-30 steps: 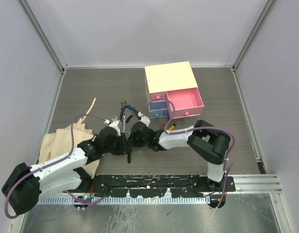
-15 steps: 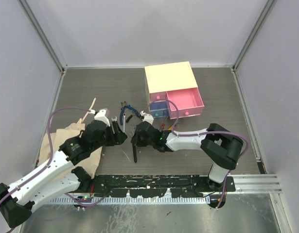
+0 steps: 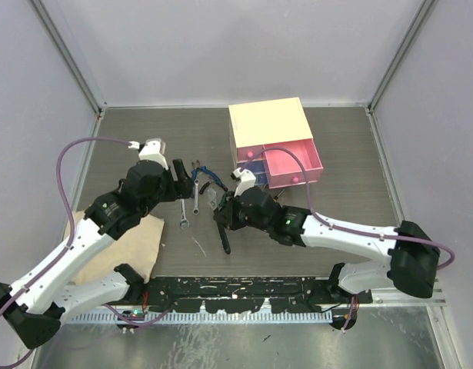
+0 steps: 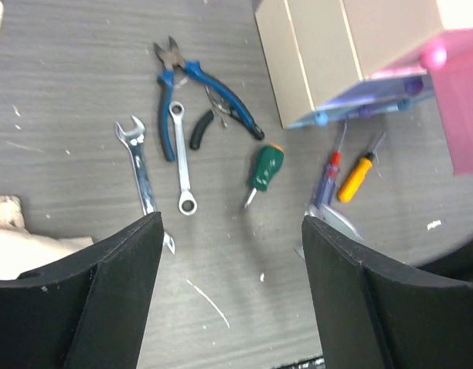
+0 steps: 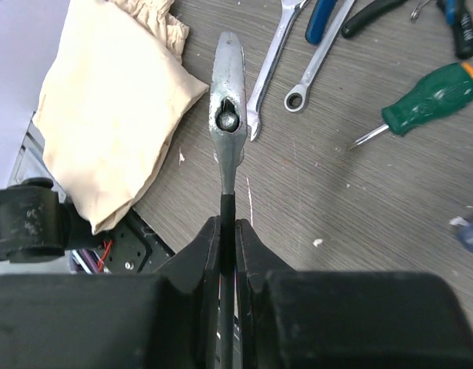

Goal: Sort the tools into containers
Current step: Pick up the wrench from the center of the board.

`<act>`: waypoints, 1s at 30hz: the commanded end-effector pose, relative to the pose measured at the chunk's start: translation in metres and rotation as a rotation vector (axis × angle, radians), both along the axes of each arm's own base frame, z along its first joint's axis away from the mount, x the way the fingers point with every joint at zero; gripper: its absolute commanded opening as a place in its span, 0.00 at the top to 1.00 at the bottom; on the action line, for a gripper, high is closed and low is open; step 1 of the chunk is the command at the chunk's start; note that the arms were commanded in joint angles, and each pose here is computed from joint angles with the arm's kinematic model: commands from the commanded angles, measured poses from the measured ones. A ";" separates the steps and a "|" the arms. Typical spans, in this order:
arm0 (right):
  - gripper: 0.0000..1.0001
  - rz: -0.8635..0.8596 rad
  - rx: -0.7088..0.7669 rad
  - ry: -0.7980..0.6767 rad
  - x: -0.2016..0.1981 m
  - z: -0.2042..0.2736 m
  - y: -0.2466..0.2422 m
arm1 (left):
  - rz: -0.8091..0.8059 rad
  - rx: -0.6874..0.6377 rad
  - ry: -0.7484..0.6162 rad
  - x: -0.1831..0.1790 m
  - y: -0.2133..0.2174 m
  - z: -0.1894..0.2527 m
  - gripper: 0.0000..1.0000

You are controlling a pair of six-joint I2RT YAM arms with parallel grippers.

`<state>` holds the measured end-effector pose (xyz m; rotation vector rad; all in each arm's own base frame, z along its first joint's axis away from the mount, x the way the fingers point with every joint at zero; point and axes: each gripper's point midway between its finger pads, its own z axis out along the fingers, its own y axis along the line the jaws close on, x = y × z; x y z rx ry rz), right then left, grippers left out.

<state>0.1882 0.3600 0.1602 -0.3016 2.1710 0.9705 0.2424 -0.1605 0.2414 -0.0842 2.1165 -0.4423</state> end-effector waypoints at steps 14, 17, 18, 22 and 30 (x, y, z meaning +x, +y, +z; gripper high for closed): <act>1.00 -0.201 -0.145 -0.310 0.073 0.189 -0.154 | -0.025 0.157 -0.120 0.064 0.000 0.046 0.22; 1.00 -0.207 -0.224 -0.304 0.079 0.196 -0.176 | -0.064 0.144 -0.110 0.064 -0.008 0.044 0.21; 1.00 -0.192 -0.246 -0.309 0.080 0.196 -0.179 | -0.084 0.131 -0.111 0.064 -0.012 0.045 0.21; 1.00 -0.098 -0.210 -0.301 0.074 0.193 -0.172 | -0.173 0.022 -0.149 0.058 -0.034 0.064 0.18; 1.00 0.147 0.080 -0.348 0.043 0.222 -0.124 | -0.404 -0.300 -0.358 0.027 -0.079 0.141 0.14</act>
